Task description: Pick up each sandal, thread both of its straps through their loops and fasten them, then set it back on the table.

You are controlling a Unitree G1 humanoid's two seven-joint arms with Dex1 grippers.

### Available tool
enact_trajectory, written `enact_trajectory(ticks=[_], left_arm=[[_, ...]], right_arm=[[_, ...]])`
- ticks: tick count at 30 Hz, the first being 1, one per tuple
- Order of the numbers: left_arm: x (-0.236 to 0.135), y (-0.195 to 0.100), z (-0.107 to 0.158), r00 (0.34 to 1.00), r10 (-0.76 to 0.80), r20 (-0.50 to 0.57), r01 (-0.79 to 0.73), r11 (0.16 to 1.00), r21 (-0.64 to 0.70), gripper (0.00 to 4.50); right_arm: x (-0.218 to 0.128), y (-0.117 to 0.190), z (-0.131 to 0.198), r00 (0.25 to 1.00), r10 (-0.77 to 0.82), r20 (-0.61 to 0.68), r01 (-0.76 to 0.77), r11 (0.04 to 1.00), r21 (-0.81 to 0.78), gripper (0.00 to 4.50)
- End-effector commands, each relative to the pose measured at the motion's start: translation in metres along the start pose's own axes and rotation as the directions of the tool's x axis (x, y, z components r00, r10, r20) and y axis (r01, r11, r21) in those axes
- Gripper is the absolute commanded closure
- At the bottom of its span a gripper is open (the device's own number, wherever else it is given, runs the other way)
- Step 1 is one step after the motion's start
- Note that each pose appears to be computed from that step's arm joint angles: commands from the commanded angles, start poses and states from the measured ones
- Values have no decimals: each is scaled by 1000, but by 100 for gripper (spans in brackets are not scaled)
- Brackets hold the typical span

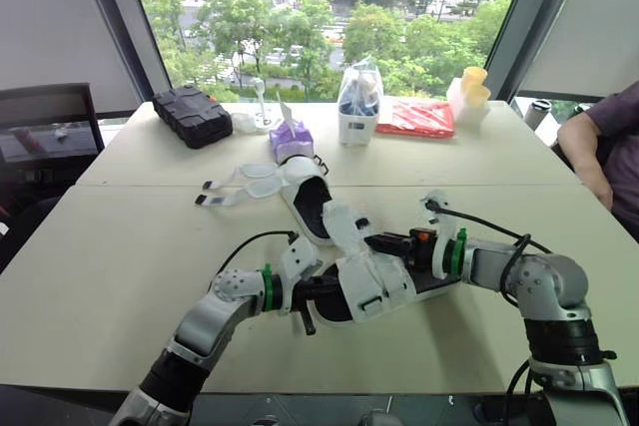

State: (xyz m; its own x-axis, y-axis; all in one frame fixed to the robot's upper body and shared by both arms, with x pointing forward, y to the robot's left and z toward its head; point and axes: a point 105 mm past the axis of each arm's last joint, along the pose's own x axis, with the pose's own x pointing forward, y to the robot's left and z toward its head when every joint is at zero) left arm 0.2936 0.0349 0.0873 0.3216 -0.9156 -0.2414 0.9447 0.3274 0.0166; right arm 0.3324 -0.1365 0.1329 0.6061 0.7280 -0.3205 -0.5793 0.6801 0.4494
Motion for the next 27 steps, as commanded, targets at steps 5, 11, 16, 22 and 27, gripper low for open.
enact_trajectory(ticks=[5,11,16,22,27], left_arm=[[-1,-2,0,1000,10,-1,-10,1000,3,450],[0,3,14,999,10,31,-10,1000,20,450],[7,7,25,998,5,56,-7,999,36,450],[18,13,25,999,3,52,-6,998,61,450],[25,23,30,998,18,61,-24,995,95,450]], right_arm=[[-18,0,45,997,-5,83,21,981,-192,64],[-56,-10,72,991,80,107,-66,990,-128,64],[-80,-36,24,996,-3,-89,-15,980,-199,64],[-83,-26,-15,980,55,-193,-88,982,-167,64],[-70,17,-44,943,221,-249,-250,964,-88,64]])
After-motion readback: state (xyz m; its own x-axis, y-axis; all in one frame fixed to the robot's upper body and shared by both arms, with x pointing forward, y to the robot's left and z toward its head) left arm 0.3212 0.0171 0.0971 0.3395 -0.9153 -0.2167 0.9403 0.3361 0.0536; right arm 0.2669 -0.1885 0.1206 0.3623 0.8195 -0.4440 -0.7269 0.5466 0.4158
